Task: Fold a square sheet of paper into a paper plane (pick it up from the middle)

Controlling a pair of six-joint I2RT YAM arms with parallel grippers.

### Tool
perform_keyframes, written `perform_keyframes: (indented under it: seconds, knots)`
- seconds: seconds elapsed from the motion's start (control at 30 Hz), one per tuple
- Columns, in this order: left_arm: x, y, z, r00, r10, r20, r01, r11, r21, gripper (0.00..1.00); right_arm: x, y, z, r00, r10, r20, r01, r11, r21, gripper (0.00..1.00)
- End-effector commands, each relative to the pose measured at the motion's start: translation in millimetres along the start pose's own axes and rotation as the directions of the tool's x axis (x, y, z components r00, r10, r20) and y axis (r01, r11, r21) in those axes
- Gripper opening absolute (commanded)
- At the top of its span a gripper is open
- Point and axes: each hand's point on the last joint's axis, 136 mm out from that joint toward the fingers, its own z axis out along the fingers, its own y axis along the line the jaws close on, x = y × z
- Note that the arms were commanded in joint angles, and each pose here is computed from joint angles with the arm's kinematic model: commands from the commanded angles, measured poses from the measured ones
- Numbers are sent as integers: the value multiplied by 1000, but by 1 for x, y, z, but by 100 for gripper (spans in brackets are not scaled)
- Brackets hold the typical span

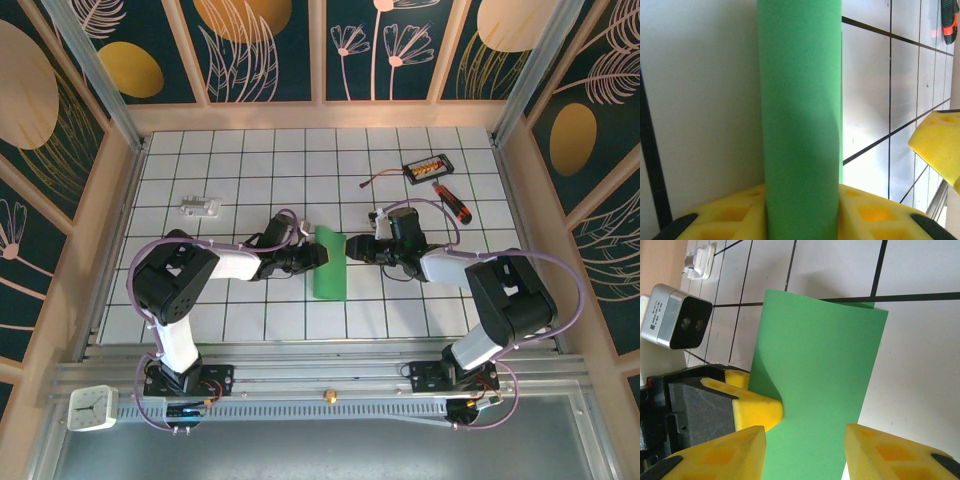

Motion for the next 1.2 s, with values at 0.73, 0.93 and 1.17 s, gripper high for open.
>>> perform_keyframes:
  seconds: [0.73,0.93,1.17]
  knots:
    - [8,75,-6,994,-90,61,103,962,-255,26,-9,5,14,1000,-7,13,7,1000,-18,41]
    - [9,77,-6,995,-85,56,96,960,-264,21,-10,3,14,1000,-13,12,13,1000,-4,41]
    - [8,78,-6,995,-76,61,90,957,-274,17,-10,1,14,1000,-21,10,21,1000,9,41]
